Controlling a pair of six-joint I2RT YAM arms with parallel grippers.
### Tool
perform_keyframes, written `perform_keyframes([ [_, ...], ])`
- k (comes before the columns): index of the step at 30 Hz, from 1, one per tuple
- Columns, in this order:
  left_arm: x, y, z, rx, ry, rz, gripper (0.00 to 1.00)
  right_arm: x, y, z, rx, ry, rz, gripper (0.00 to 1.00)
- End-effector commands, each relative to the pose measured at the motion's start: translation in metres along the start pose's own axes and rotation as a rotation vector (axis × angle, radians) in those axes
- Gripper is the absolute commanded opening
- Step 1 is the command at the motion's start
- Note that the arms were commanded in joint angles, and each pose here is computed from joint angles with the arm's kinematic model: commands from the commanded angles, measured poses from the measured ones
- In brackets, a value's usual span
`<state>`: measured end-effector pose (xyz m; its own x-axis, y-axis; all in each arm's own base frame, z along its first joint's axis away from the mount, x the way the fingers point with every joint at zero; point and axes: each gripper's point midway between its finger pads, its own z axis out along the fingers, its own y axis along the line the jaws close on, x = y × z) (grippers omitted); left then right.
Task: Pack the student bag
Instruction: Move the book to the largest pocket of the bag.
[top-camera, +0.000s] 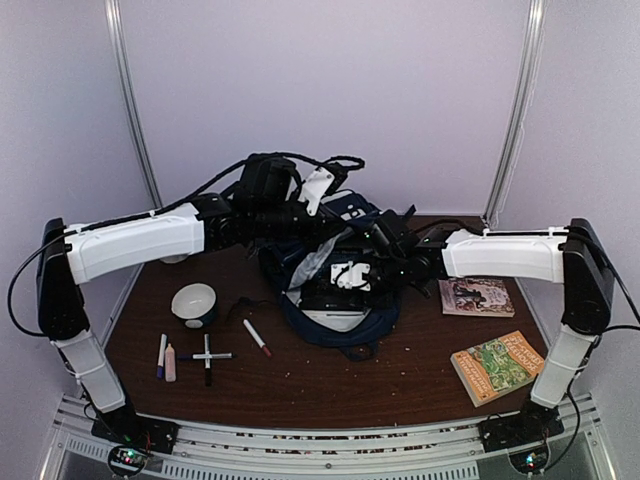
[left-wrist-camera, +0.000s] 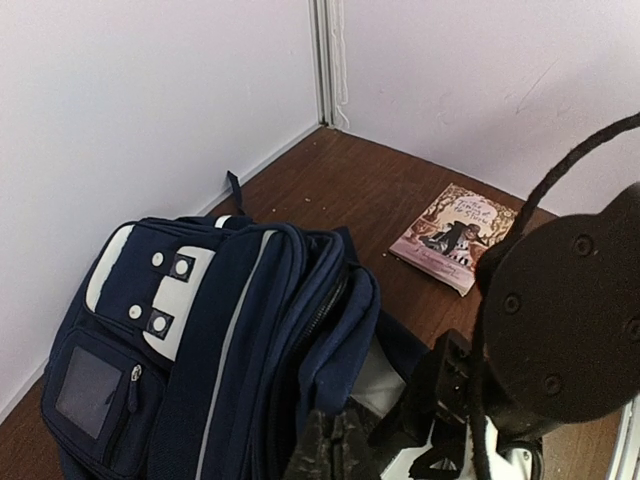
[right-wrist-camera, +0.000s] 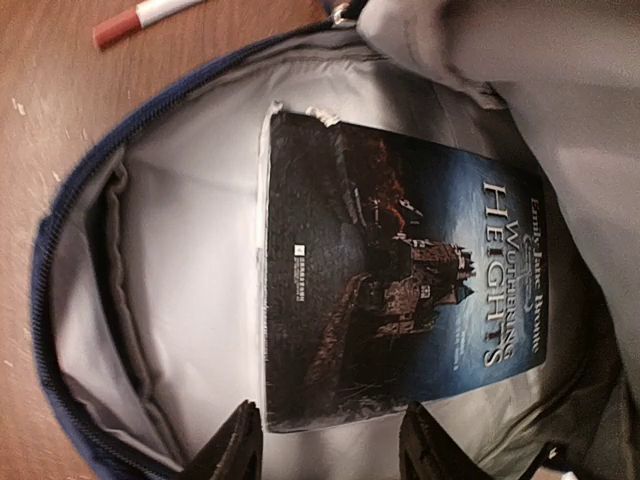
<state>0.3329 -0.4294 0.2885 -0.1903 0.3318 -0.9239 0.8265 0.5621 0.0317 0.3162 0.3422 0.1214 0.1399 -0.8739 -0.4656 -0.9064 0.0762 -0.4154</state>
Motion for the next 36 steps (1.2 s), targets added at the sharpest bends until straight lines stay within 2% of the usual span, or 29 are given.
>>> perform_keyframes([
  [1,-0.074,0.001,-0.044,0.000,-0.240,0.003,0.00,0.010,0.002,0.014,0.002,0.102,-0.117,0.50],
  [5,-0.073,0.002,-0.045,-0.007,-0.241,0.011,0.00,0.013,0.012,0.026,-0.026,0.127,-0.152,0.59],
  [14,-0.066,-0.003,-0.043,0.023,-0.217,0.016,0.00,0.022,0.007,0.047,0.001,0.201,-0.172,0.61],
  [23,-0.062,-0.010,-0.041,0.061,-0.201,0.025,0.00,0.013,-0.049,0.056,0.276,0.212,-0.123,0.50],
  [28,-0.059,-0.011,-0.041,0.067,-0.191,0.031,0.00,0.022,-0.077,0.062,0.425,0.283,-0.109,0.40],
  [36,-0.059,-0.012,-0.044,0.069,-0.190,0.037,0.00,0.046,-0.102,0.066,0.548,0.351,-0.089,0.34],
])
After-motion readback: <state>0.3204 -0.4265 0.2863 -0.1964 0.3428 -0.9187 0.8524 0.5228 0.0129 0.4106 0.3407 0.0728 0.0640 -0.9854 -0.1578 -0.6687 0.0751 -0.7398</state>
